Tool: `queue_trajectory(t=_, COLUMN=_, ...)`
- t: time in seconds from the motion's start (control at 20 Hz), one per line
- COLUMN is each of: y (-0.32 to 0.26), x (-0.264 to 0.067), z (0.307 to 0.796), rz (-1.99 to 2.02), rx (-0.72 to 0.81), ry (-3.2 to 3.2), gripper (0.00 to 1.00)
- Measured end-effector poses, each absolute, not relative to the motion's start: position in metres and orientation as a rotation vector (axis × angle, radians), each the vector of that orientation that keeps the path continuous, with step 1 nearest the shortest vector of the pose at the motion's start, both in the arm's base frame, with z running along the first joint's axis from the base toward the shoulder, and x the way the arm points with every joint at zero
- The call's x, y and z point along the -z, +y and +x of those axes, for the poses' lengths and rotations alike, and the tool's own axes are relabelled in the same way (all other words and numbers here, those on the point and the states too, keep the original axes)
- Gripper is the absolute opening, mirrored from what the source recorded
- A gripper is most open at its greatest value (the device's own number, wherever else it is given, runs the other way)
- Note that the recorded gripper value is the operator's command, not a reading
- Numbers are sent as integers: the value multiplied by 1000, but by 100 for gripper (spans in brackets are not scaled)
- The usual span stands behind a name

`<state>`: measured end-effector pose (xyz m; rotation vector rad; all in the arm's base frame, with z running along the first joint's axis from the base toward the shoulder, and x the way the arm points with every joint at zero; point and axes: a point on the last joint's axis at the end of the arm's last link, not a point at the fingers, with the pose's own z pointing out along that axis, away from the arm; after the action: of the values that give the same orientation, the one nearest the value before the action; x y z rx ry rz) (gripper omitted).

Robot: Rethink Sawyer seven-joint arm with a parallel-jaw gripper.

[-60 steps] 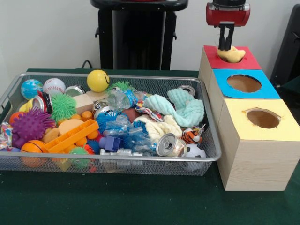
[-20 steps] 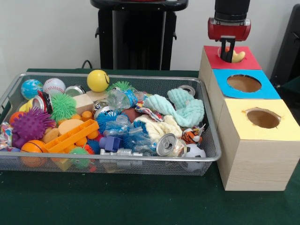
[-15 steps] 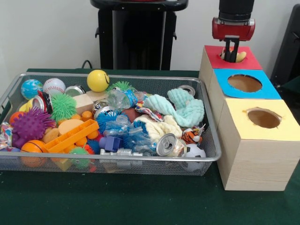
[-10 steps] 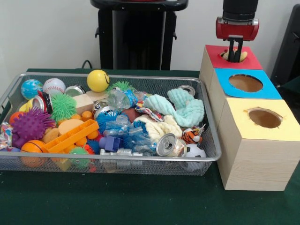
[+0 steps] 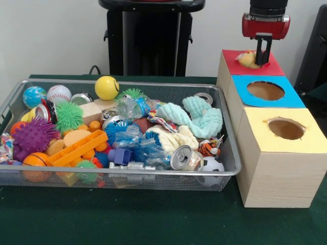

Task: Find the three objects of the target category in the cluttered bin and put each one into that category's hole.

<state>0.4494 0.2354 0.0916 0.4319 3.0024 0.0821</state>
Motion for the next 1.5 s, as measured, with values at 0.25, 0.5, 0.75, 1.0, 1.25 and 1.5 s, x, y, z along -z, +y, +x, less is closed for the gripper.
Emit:
queue_trajectory(t=0.25, y=239, x=-111, z=443, rz=432, rx=-99, ry=3067, gripper=0)
queue_trajectory(t=0.5, y=240, x=-128, z=438, rz=444, rx=-133, ry=3147, gripper=0)
queue_trajectory(t=0.75, y=230, x=-138, z=443, rz=485, rx=-151, ry=3160, gripper=0)
queue_trajectory(t=1.0, y=219, x=-139, z=449, rz=526, rx=-153, ry=3149, gripper=0)
queue_trajectory(t=1.25, y=209, x=-137, z=454, rz=561, rx=-154, ry=3145, gripper=0)
queue_trajectory(t=1.5, y=187, x=-117, z=464, rz=607, rx=-143, ry=3118, gripper=0)
